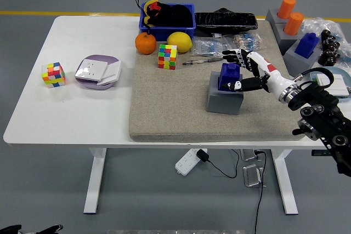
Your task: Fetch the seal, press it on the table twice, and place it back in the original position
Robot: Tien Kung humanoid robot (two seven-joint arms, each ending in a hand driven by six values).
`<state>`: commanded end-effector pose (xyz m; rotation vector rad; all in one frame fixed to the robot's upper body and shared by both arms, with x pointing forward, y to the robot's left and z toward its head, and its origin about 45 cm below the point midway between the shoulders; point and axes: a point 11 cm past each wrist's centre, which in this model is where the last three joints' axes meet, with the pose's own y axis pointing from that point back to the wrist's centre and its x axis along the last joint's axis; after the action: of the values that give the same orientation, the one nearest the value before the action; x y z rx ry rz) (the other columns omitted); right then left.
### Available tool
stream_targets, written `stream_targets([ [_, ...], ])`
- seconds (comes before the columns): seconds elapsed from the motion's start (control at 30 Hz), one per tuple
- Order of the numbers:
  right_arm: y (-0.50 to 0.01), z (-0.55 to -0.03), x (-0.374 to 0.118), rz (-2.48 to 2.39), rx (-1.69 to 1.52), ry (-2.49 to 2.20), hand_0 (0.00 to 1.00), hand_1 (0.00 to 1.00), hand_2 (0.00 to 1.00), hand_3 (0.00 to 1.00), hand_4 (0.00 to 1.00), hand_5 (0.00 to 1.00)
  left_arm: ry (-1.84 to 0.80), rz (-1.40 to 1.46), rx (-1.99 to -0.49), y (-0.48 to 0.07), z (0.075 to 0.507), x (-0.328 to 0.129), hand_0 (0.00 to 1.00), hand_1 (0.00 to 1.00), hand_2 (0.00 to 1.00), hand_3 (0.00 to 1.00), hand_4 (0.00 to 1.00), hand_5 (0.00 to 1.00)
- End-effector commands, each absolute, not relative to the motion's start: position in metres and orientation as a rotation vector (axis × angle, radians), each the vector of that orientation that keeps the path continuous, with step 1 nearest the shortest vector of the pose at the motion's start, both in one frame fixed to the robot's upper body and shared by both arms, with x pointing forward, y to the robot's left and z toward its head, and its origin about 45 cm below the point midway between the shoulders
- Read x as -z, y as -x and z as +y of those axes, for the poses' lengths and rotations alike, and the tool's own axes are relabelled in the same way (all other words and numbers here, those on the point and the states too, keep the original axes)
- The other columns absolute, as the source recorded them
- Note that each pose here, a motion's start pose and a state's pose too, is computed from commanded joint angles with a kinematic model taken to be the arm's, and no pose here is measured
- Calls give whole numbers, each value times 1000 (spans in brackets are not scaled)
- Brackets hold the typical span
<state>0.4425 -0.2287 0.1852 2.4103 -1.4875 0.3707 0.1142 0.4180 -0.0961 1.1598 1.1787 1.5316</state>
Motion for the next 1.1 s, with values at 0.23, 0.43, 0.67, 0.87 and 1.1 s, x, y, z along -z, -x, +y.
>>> stream_targets([
  [0.23,-448,-238,-196,-1504,-415,-2393,974,937,916,915,998,144,-1157,1179,-1533,-115,418,96,814,786,764,801,692,413],
  [0.43,-446,-245,-204,-1435,-431,-2388,998,998,998,998,998,398,-1150,1181,-1537,-115,417,96,815,787,764,800,692,415],
  [0.67,-443,-251,-221,-1367,-465,-2392,998,998,998,998,998,539,-1152,1188,-1540,-112,418,97,815,787,764,801,692,416],
  [0.87,-443,-280,-238,-1464,-477,-2360,998,998,998,998,998,692,-1145,1185,-1543,-114,418,96,814,786,764,801,693,416],
  [1.1,-443,-332,-248,-1613,-519,-2221,998,998,998,998,998,710,-1140,1188,-1549,-113,419,96,814,786,765,801,692,415],
])
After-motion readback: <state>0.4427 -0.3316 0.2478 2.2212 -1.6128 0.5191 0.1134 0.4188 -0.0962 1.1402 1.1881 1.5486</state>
